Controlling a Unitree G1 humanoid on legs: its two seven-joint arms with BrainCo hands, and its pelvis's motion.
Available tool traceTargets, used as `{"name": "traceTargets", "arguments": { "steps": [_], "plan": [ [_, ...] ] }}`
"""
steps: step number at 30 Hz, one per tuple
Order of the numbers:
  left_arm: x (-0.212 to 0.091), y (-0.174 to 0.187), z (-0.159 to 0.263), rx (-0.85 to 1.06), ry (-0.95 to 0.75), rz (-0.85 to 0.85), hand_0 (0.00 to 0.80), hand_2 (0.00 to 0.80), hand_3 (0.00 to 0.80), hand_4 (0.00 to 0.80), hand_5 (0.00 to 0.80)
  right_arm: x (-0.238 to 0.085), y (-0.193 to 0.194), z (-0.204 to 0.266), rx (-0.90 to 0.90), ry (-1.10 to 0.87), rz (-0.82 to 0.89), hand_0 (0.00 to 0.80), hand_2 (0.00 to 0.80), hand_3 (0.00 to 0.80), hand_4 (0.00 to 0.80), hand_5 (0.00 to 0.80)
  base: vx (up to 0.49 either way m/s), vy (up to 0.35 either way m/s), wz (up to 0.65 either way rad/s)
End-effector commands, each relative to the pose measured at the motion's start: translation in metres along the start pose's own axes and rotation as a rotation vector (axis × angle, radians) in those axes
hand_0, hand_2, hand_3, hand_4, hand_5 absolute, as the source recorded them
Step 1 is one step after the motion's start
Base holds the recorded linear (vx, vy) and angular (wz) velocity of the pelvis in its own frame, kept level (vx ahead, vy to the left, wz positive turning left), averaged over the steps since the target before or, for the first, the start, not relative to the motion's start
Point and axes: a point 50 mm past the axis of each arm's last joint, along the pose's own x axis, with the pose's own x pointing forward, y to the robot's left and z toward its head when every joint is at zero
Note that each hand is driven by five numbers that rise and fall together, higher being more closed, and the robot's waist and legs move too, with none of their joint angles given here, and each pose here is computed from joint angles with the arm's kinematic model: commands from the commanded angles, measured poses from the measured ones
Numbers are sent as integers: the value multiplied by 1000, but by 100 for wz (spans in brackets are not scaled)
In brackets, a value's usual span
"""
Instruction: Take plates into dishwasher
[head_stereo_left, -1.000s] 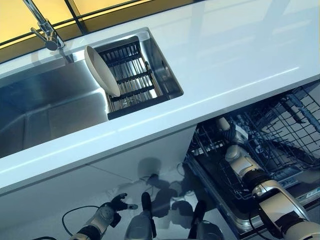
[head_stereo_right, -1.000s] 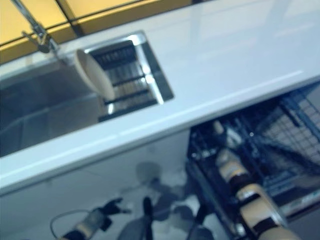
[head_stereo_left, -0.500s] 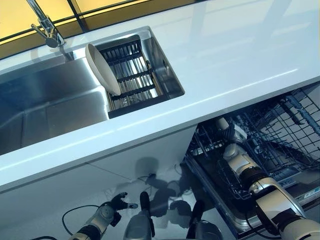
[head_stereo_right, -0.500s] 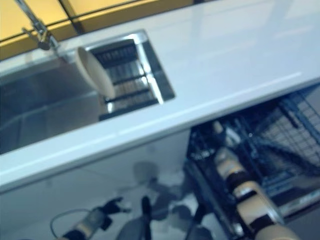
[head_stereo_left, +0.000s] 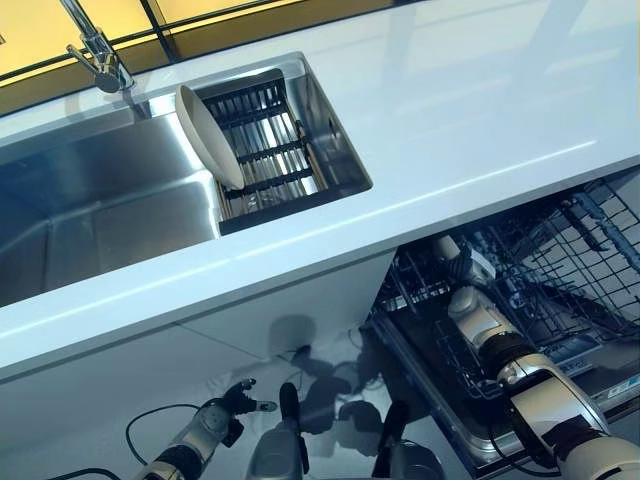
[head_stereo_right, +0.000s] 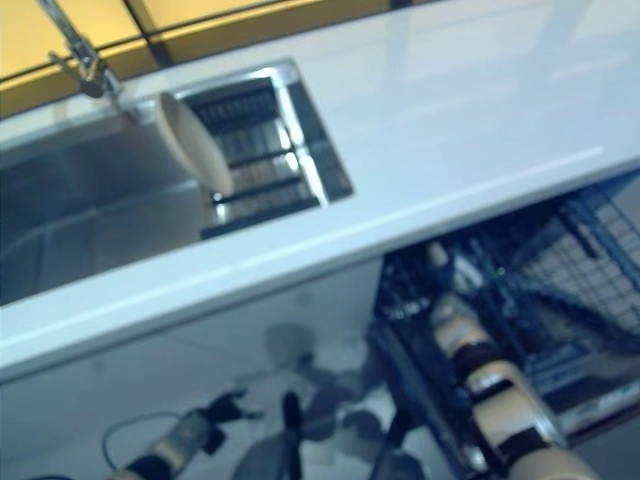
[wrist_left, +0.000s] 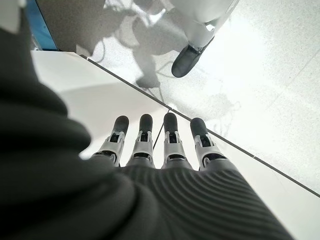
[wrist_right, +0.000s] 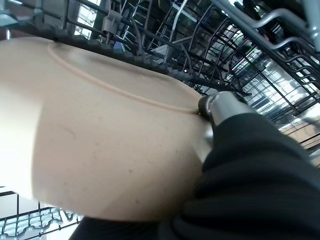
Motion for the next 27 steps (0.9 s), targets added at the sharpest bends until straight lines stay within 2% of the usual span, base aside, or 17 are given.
{"name": "traceTargets", "arguments": {
  "steps": [1, 27],
  "plan": [
    [5, 25, 26, 48, -71, 60, 0, 0, 0, 0, 0, -7, 11, -65, -60, 277, 114, 800, 800, 800, 800, 800, 0, 0, 0],
    [7, 14, 42, -4, -142, 46, 0, 0, 0, 0, 0, 8, -21, -75, -78, 275, 54, 800, 800, 800, 800, 800, -23, -28, 2]
  ]
}}
